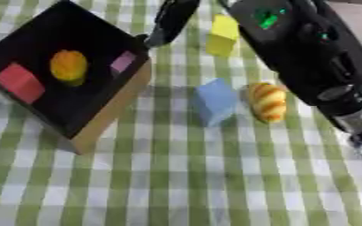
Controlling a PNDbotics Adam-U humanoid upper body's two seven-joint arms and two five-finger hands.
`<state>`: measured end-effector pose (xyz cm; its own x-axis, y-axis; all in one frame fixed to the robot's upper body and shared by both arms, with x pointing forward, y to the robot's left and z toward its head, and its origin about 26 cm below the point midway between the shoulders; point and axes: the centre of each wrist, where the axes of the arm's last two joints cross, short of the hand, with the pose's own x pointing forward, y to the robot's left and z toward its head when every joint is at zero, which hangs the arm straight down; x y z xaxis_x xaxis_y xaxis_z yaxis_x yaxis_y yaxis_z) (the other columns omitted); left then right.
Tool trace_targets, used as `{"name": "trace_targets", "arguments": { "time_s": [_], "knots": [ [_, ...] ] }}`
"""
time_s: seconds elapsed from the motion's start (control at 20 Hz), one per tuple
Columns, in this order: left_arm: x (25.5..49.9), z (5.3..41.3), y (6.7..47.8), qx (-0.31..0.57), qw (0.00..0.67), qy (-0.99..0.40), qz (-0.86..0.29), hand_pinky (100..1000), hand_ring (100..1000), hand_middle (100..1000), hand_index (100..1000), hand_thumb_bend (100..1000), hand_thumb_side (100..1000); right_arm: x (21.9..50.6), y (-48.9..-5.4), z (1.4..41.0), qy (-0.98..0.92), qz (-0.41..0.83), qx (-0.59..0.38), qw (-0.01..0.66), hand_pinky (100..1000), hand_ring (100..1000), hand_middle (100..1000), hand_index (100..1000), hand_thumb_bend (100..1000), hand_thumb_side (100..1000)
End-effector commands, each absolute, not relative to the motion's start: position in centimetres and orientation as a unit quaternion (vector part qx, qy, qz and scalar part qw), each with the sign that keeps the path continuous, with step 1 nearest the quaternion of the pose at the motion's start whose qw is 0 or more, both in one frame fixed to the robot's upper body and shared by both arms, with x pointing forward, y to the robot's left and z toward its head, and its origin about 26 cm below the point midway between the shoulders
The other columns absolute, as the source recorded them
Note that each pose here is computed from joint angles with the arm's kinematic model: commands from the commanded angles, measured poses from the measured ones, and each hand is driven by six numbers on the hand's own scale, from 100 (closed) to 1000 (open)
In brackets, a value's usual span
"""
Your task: Pick up objects on the table and place them in the box.
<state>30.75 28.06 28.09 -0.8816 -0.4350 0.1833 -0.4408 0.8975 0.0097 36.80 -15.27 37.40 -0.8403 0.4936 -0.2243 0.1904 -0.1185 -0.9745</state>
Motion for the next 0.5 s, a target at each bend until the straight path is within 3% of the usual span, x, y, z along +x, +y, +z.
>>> {"name": "trace_targets", "arguments": {
  "time_s": [0.05,0.35,0.5],
  "knots": [
    [30.3,28.9,28.6,0.240,0.073,-0.968,0.008,797,788,763,825,412,667,33.8,-18.2,39.3,-0.663,0.686,-0.284,0.102,849,833,738,886,380,100],
    [30.2,28.8,28.8,0.245,0.075,-0.967,0.010,797,788,763,825,410,669,29.3,-22.2,37.8,-0.642,0.693,-0.306,0.119,849,839,748,891,384,100],
    [30.2,28.8,28.8,0.244,0.075,-0.967,0.011,797,788,762,825,410,669,28.8,-23.7,36.7,-0.624,0.701,-0.314,0.141,850,841,752,894,384,100]
  ]
}}
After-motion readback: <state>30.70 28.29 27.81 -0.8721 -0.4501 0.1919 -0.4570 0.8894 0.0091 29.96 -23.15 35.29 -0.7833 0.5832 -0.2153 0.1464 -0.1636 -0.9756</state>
